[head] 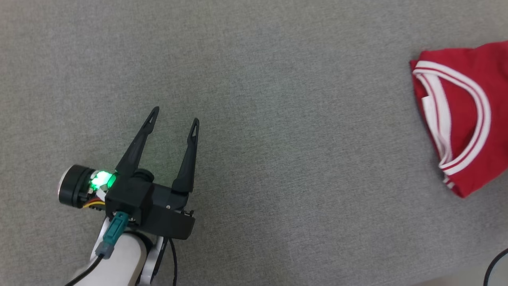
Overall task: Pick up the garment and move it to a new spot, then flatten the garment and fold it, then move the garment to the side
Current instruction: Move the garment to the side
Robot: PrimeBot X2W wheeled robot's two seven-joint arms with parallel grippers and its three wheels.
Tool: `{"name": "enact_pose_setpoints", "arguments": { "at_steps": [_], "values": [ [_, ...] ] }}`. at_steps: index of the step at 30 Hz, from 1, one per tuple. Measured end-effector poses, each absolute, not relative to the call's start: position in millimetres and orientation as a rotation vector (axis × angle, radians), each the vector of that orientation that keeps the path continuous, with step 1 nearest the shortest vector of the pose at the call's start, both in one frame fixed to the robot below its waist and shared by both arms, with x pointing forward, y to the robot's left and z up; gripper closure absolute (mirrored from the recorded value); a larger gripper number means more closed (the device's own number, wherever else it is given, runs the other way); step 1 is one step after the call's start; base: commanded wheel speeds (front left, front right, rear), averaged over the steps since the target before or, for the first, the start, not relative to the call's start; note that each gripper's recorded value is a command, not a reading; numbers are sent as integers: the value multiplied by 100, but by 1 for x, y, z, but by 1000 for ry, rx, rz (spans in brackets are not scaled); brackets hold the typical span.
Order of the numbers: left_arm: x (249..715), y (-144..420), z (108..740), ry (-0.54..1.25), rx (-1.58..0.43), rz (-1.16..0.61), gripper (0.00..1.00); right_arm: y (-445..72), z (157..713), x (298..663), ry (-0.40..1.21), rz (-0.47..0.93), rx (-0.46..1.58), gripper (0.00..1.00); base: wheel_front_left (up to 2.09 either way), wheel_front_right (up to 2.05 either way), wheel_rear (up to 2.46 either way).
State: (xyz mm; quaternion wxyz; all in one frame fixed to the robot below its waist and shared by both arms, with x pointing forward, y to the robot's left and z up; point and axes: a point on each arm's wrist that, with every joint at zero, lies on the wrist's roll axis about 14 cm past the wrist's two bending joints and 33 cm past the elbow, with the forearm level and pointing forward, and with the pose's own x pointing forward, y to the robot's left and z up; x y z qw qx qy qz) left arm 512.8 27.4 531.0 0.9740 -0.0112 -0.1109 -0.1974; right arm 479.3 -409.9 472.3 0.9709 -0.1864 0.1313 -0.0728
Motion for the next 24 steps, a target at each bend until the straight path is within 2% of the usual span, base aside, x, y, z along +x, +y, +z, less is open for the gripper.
{"name": "enact_pose_setpoints", "arguments": {
  "at_steps": [3,4,5,6,13,18,24],
  "values": [
    [516,28,528,-225,-15,-400,0,-421,471,488,272,-177,-381,100,0,0,0],
    [517,28,526,-222,-15,-403,0,-423,471,491,272,-184,-376,69,0,0,0],
    [517,28,525,-222,-12,-403,0,-425,470,494,274,-192,-374,16,0,0,0],
    [518,28,525,-223,-8,-402,0,-427,470,496,273,-202,-369,0,0,0,0],
    [515,27,529,-233,-7,-402,0,-425,472,499,256,-219,-343,0,0,0,0],
    [511,31,537,-241,-14,-389,0,-403,510,511,108,-187,-306,0,0,0,0],
    [501,46,544,-244,-10,-338,0,-357,534,501,-34,-118,-226,0,0,0,0]
  ]
}}
